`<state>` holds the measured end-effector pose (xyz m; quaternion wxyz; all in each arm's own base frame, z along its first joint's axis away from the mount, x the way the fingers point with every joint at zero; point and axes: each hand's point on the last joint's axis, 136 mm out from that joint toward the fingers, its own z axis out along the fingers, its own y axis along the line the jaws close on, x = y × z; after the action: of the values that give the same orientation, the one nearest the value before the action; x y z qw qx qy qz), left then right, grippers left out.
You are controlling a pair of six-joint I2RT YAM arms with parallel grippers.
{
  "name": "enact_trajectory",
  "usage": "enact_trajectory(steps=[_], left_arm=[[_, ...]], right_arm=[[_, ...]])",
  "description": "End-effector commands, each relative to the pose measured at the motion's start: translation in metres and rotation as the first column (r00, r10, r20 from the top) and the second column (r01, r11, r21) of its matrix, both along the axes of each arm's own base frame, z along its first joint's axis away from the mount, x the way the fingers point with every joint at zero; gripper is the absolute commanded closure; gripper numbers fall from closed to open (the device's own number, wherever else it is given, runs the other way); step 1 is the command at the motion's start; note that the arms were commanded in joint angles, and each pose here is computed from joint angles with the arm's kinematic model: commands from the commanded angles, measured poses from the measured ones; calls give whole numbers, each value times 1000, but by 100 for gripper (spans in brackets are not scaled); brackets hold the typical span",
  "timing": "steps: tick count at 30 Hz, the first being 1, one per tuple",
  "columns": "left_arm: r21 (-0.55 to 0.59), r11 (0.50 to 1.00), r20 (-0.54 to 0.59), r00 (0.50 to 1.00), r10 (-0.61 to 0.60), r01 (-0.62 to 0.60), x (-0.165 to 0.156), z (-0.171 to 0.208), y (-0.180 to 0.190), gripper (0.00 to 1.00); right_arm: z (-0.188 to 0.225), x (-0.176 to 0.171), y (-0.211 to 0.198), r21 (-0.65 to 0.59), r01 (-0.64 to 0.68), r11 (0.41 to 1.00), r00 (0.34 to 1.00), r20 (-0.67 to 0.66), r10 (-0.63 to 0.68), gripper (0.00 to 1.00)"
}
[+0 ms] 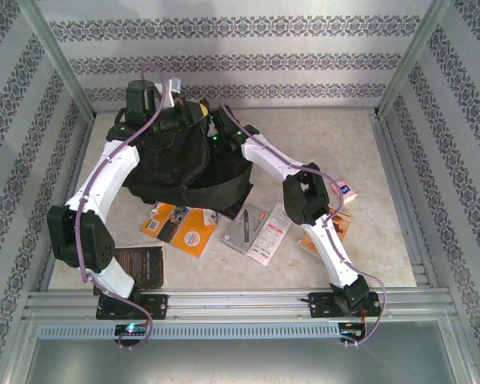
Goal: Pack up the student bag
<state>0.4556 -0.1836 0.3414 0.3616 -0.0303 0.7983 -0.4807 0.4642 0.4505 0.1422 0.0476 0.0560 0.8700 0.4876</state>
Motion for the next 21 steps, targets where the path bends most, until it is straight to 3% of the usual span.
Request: enact_trajectory(steps=[1,8,13,16,19,21], left_arm=[[-26,1000,118,993,11,-8,-2,33,11,100],[-44,994,96,990,106,-102,9,19,42,100],[-86,990,76,990,123,-116,14,9,43,100],[-128,985,49,991,125,-118,15,-3,41,100],[-156,981,11,992,122,-119,13,-20,36,100],[-167,979,-6,993,121,-121,11,-29,33,100]], right_arm=[[67,0,-9,54,-44,998,978,207,32,34],[83,-17,-63,-77,-40,996,952,299,61,33],[94,-29,-100,-90,-28,996,938,342,57,38],[99,-31,-136,-188,54,981,921,390,24,41],[86,-28,-200,-386,221,895,912,407,-50,45],[71,-27,-255,-509,325,797,913,388,-125,42]])
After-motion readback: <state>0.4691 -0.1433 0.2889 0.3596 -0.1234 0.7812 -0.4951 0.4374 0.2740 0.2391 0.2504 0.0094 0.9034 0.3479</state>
